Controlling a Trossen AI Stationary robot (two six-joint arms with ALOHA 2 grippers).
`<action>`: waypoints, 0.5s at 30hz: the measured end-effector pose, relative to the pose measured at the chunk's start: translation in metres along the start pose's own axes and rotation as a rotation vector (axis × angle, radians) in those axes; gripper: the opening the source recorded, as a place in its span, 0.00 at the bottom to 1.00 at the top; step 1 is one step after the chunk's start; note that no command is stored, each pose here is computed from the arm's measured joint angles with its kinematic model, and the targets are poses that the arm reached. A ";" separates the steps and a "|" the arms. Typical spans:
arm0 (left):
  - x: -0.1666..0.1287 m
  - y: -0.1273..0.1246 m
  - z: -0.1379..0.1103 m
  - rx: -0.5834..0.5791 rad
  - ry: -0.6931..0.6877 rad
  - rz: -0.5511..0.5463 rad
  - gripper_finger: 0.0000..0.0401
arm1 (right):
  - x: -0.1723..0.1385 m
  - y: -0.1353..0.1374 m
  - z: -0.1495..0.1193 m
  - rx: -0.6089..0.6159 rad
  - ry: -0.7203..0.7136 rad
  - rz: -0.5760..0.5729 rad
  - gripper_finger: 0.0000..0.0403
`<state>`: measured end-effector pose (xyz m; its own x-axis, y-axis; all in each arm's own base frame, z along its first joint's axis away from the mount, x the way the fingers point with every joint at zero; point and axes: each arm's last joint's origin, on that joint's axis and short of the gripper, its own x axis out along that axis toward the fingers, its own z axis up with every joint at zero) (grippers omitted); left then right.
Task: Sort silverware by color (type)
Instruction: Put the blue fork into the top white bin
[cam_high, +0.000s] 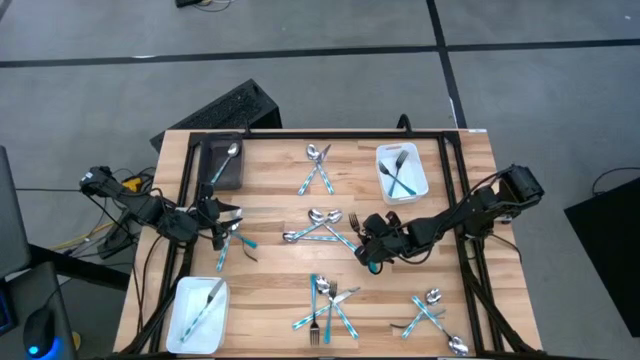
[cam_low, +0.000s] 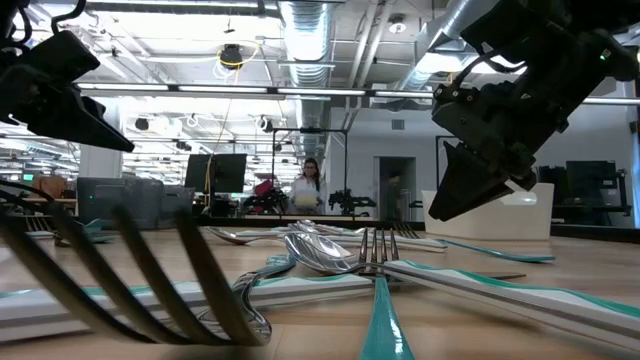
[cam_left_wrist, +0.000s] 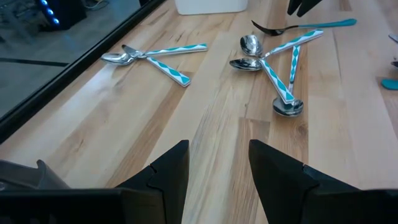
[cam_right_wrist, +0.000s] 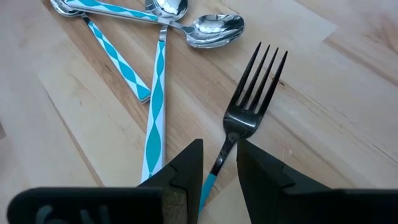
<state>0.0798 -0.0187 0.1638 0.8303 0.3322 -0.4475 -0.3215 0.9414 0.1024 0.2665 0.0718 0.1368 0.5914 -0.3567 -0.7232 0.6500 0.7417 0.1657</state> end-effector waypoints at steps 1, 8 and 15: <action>0.000 0.000 0.000 0.000 0.000 0.000 0.39 | 0.000 0.000 0.000 0.000 0.000 0.000 0.30; 0.000 0.000 0.000 0.000 0.000 0.000 0.39 | 0.000 0.000 0.000 -0.005 0.000 0.000 0.30; 0.000 0.000 0.000 0.000 0.000 0.000 0.39 | -0.001 0.001 -0.001 -0.015 -0.011 -0.003 0.30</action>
<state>0.0798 -0.0187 0.1638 0.8302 0.3323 -0.4476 -0.3215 0.9414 0.1025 0.2658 0.0739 0.1369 0.5945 -0.3656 -0.7161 0.6449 0.7487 0.1531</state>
